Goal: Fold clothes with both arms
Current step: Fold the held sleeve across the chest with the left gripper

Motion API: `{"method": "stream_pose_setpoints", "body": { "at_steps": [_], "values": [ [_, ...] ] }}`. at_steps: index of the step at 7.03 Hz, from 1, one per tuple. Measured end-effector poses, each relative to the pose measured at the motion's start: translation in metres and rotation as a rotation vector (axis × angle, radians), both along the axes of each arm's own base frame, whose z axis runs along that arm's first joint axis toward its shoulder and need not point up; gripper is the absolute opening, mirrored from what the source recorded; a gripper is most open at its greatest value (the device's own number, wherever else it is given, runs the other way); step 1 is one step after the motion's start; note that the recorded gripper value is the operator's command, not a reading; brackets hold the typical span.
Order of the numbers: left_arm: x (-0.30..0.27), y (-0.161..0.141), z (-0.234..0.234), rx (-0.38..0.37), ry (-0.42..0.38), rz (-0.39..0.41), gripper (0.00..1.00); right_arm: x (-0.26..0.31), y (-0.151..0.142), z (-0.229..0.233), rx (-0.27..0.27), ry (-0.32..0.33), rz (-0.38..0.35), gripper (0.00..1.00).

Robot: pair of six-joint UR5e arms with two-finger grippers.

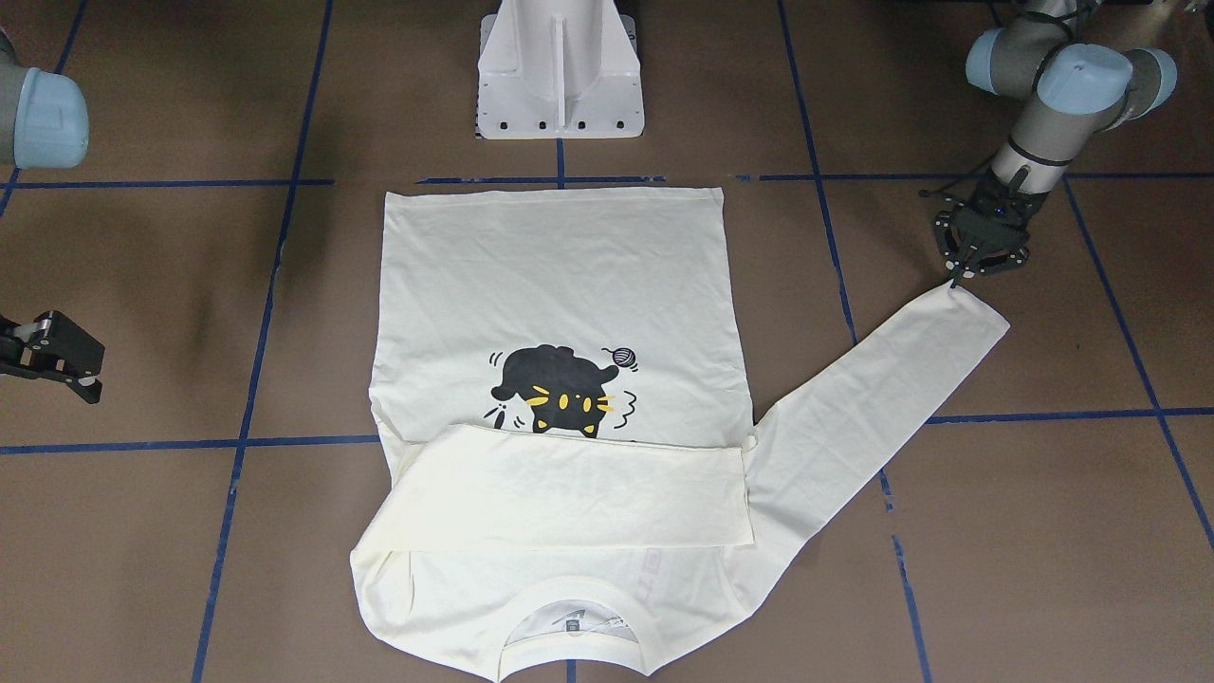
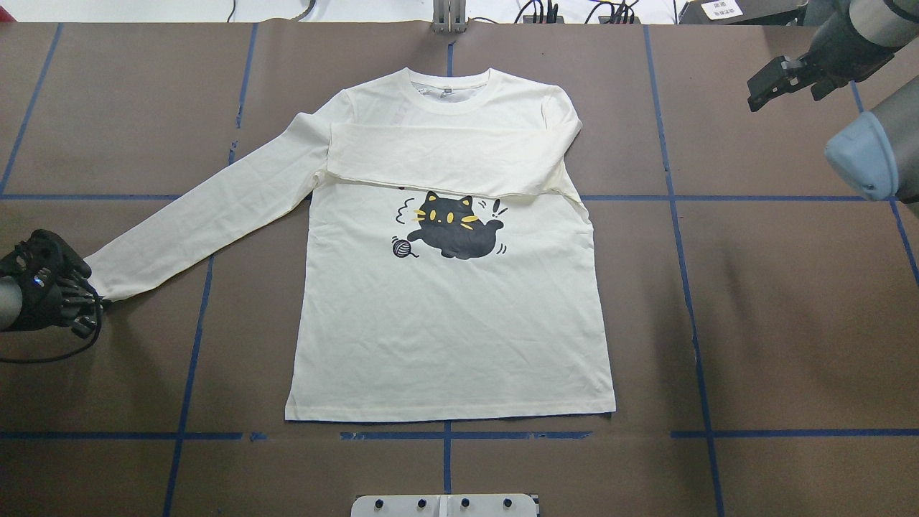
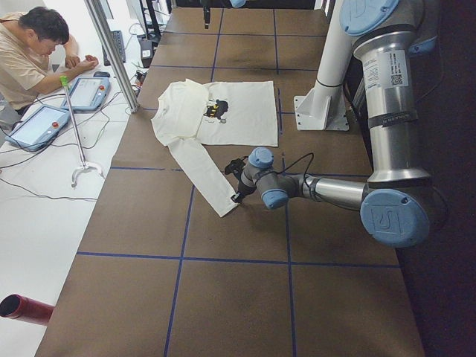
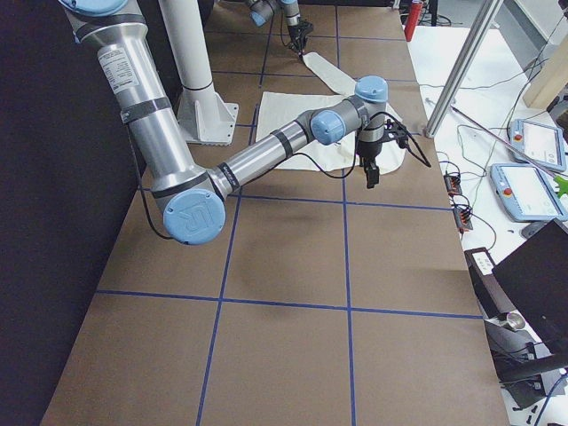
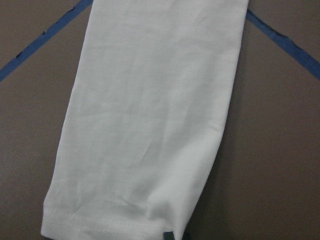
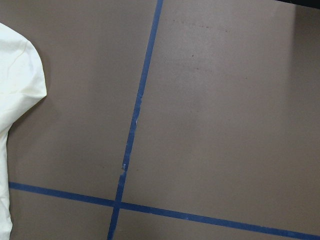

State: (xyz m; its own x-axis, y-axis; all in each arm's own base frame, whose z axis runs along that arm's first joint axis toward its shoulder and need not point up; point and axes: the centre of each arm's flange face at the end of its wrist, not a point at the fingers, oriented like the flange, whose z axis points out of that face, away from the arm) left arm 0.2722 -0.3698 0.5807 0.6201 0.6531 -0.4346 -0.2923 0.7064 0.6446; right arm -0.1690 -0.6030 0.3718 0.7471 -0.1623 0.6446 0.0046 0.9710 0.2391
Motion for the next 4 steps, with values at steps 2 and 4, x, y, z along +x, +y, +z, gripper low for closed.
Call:
{"method": "stream_pose_setpoints", "body": {
  "at_steps": [2,4],
  "values": [
    [-0.006,-0.041,-0.032,0.050,0.035,-0.079,0.00,0.001,0.001,0.000,0.000,-0.001,0.000,1.00],
    [0.008,-0.125,-0.117,0.077,0.045,-0.175,0.00,0.000,0.001,0.003,-0.002,0.001,-0.003,1.00]
  ]
}}
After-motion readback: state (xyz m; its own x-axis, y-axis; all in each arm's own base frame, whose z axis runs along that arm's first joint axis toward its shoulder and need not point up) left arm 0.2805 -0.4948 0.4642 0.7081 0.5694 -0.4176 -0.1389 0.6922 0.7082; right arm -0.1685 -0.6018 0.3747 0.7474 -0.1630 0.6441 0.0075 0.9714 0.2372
